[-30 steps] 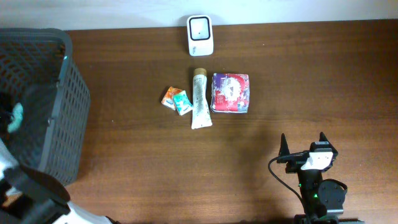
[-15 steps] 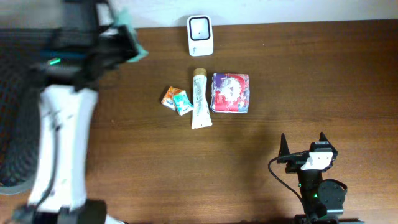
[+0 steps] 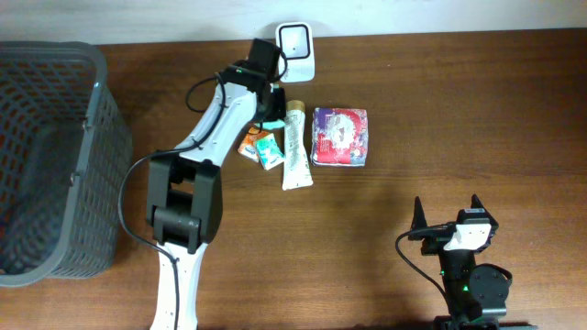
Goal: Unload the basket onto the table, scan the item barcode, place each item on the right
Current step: 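Place the tissue pack beside the other packets with the left gripper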
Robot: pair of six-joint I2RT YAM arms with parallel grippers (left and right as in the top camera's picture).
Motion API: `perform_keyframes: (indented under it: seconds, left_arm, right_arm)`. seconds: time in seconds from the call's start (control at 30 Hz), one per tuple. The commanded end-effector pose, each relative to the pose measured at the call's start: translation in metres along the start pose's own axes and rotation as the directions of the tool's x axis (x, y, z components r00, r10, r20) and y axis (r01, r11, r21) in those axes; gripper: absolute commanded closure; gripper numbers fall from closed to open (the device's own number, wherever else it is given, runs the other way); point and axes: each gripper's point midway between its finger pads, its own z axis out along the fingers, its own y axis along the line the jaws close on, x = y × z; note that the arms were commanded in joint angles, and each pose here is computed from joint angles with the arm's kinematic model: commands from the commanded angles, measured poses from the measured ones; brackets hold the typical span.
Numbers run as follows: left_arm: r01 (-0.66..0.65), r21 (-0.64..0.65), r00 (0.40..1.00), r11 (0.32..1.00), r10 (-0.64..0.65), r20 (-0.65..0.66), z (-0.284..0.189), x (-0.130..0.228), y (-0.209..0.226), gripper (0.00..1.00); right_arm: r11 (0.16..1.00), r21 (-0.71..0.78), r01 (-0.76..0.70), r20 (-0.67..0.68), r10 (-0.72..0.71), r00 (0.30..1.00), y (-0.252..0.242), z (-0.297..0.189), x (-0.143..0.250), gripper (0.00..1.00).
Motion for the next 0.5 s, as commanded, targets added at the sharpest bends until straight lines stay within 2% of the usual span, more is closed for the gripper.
perform_keyframes:
  seconds: [0.0, 0.13, 0.23, 0.27, 0.3, 0.33, 0.37, 0.4, 0.47]
  left_arm:
    - [-0.052, -0.015, 0.996, 0.999, 0.051, -0.073, 0.003, 0.023, -0.01, 0.76]
    - [-0.08, -0.141, 0.983, 0.987, 0.055, -0.172, -0.002, 0.049, 0.014, 0.73]
    - [-0.09, -0.173, 0.967, 0.981, 0.044, -0.25, -0.01, 0.066, 0.026, 0.64]
    - [-0.089, -0.18, 0.963, 0.98, 0.039, -0.265, -0.015, 0.068, 0.029, 0.57]
    - [-0.086, -0.181, 0.963, 0.98, 0.035, -0.266, -0.021, 0.065, 0.03, 0.33]
    - [-0.08, -0.181, 0.965, 0.98, 0.031, -0.259, -0.028, 0.06, 0.03, 0.25]
    - [-0.071, -0.176, 0.971, 0.982, 0.028, -0.239, -0.04, 0.05, 0.029, 0.07]
    - [-0.067, -0.172, 0.974, 0.983, 0.027, -0.223, -0.051, 0.042, 0.027, 0.01]
    - [-0.057, -0.154, 0.986, 0.987, 0.03, -0.167, -0.088, 0.02, 0.019, 0.01]
  right_arm:
    - [1.0, 0.001, 0.007, -0.006, -0.007, 1.0, 0.0, 0.0, 0.004, 0.01]
    - [1.0, 0.001, 0.007, -0.006, -0.007, 1.0, 0.0, 0.0, 0.004, 0.01]
    - [1.0, 0.001, 0.007, -0.006, -0.007, 1.0, 0.0, 0.0, 0.004, 0.01]
    - [1.0, 0.001, 0.007, -0.006, -0.007, 1.0, 0.0, 0.0, 0.004, 0.01]
    - [1.0, 0.001, 0.007, -0.006, -0.007, 1.0, 0.0, 0.0, 0.004, 0.01]
    - [1.0, 0.001, 0.007, -0.006, -0.007, 1.0, 0.0, 0.0, 0.004, 0.01]
    - [1.0, 0.001, 0.007, -0.006, -0.007, 1.0, 0.0, 0.0, 0.004, 0.01]
    - [1.0, 0.001, 0.007, -0.006, -0.007, 1.0, 0.0, 0.0, 0.004, 0.01]
    - [1.0, 0.001, 0.007, -0.006, -0.007, 1.0, 0.0, 0.0, 0.004, 0.01]
